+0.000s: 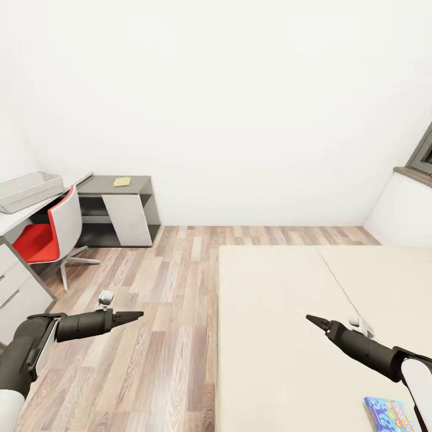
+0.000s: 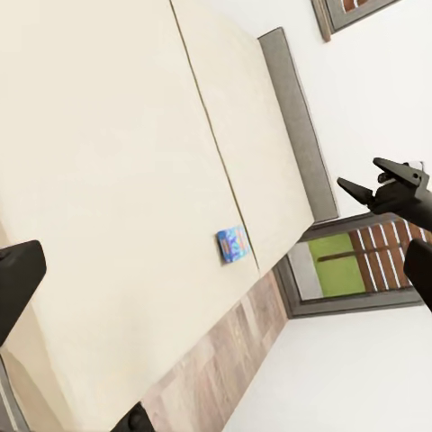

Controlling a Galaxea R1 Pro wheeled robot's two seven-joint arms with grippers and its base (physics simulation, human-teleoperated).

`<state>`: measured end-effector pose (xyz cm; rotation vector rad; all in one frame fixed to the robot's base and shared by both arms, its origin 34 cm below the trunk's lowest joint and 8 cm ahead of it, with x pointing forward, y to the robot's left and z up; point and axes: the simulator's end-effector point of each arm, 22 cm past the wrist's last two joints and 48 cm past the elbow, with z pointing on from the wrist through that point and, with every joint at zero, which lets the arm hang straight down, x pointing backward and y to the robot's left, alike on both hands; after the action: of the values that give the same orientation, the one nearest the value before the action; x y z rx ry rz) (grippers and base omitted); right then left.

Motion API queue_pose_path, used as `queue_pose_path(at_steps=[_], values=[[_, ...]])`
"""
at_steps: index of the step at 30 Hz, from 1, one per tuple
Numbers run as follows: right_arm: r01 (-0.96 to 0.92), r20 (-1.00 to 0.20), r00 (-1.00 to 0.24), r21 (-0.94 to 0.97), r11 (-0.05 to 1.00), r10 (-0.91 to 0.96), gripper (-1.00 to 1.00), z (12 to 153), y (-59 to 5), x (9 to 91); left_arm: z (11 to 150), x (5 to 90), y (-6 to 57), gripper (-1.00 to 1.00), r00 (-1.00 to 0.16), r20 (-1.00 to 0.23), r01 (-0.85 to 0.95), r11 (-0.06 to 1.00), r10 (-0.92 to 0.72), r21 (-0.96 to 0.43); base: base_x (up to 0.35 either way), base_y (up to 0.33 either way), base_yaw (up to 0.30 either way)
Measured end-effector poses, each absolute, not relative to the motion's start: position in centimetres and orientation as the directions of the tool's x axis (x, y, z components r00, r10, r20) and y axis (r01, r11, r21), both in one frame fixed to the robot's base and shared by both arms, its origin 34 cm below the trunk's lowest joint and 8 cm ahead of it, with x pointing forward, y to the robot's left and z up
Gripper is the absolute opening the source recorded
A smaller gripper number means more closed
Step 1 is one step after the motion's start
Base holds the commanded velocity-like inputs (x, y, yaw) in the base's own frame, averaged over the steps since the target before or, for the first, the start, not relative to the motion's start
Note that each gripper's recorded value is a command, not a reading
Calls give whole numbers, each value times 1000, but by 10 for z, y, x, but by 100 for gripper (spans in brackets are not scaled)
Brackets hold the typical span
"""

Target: Put all the toys in the child's room - the three board games (two on the bed and one on the table), the two jigsaw puzzles on the table, and the tennis ball on the table - inside the toy box on the table in the child's room.

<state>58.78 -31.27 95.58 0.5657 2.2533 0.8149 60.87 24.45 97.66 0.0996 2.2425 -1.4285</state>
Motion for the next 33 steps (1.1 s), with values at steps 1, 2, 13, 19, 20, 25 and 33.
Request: queue_pose_path(at_steps=[1,2,13,19,20,25,33], values=[[166,-440,-684,683,711,582,100,956,-313,588,977,609,245,100,-884,-428,308,454,-189,-836,0,-195,0],[166,-440,-684,683,711,582,100,956,-313,588,977,609,245,100,-884,-428,308,454,-189,-836,0,-195,0],[166,-440,-684,683,711,582,100,956,-313,588,977,609,245,100,-884,-428,308,454,-189,-836,0,-195,0],[166,-440,-684,683,711,582,100,956,-313,588,977,609,245,100,-884,-428,308,454,-189,-836,0,-195,0],[166,-440,-684,683,711,582,100,956,-313,588,977,609,245,100,-884,-428,308,454,-189,-836,0,-195,0],[166,-440,-684,683,711,582,100,956,-313,588,977,609,245,100,-884,-428,308,454,-189,-836,0,-195,0],[166,-439,-684,683,711,582,100,956,-313,588,977,609,245,100,-884,-428,308,454,-189,-836,0,-195,0]])
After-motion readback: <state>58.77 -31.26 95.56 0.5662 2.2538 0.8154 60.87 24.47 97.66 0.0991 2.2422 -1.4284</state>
